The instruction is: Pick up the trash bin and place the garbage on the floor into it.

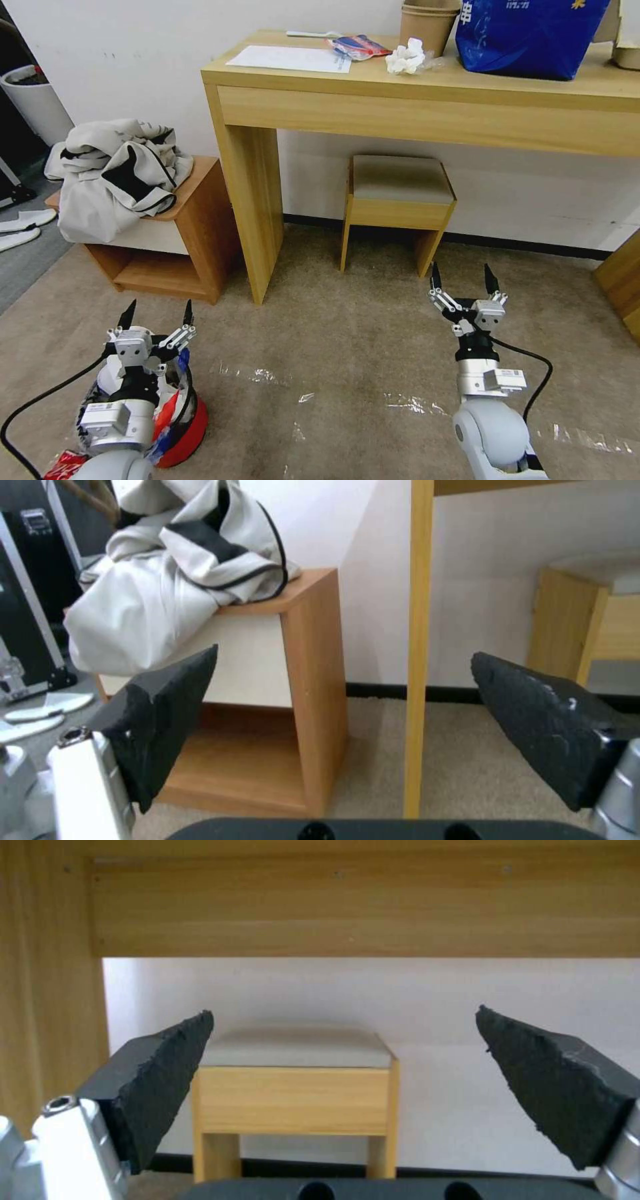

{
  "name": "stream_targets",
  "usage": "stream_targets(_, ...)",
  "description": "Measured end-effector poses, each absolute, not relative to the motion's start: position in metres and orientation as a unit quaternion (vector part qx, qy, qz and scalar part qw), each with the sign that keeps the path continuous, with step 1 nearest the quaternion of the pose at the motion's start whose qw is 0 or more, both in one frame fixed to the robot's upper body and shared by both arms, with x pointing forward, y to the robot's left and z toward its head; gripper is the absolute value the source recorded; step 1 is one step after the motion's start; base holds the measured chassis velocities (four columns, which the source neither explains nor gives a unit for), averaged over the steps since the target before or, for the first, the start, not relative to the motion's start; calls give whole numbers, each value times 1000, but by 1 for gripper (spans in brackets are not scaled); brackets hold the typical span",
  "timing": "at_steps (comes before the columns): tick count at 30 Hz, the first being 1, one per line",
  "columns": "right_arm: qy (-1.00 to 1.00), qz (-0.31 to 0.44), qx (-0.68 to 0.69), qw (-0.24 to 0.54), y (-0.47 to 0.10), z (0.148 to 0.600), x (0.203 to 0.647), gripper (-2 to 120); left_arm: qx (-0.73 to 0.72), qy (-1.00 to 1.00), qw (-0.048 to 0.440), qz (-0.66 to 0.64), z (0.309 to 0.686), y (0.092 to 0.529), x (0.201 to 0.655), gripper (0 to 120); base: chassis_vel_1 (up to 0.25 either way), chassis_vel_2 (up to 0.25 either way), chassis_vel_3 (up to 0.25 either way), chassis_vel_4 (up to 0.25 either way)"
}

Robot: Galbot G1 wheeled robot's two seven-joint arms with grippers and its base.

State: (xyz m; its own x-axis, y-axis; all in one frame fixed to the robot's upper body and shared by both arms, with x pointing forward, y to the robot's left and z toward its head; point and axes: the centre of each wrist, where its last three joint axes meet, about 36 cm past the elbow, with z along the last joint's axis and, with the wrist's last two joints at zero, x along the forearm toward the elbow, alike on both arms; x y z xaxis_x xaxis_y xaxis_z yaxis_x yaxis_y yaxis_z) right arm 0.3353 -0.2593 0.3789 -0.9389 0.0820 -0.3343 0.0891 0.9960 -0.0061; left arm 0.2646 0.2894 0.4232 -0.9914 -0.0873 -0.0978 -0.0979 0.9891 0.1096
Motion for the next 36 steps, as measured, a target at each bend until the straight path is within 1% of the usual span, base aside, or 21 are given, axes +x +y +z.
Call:
stream_targets(11,985,-18,60,159,-264,387,328,100,-70,994,57,60,434,293,271,100,0,0,0,0)
stream_targets(23,984,-20,60,165,-266,394,323,100,-71,993,65,63,444,293,267,100,0,0,0,0)
stream_targets(36,984,-23,58,166,-267,398,322,100,-76,993,63,70,451,296,262,100,0,0,0,0)
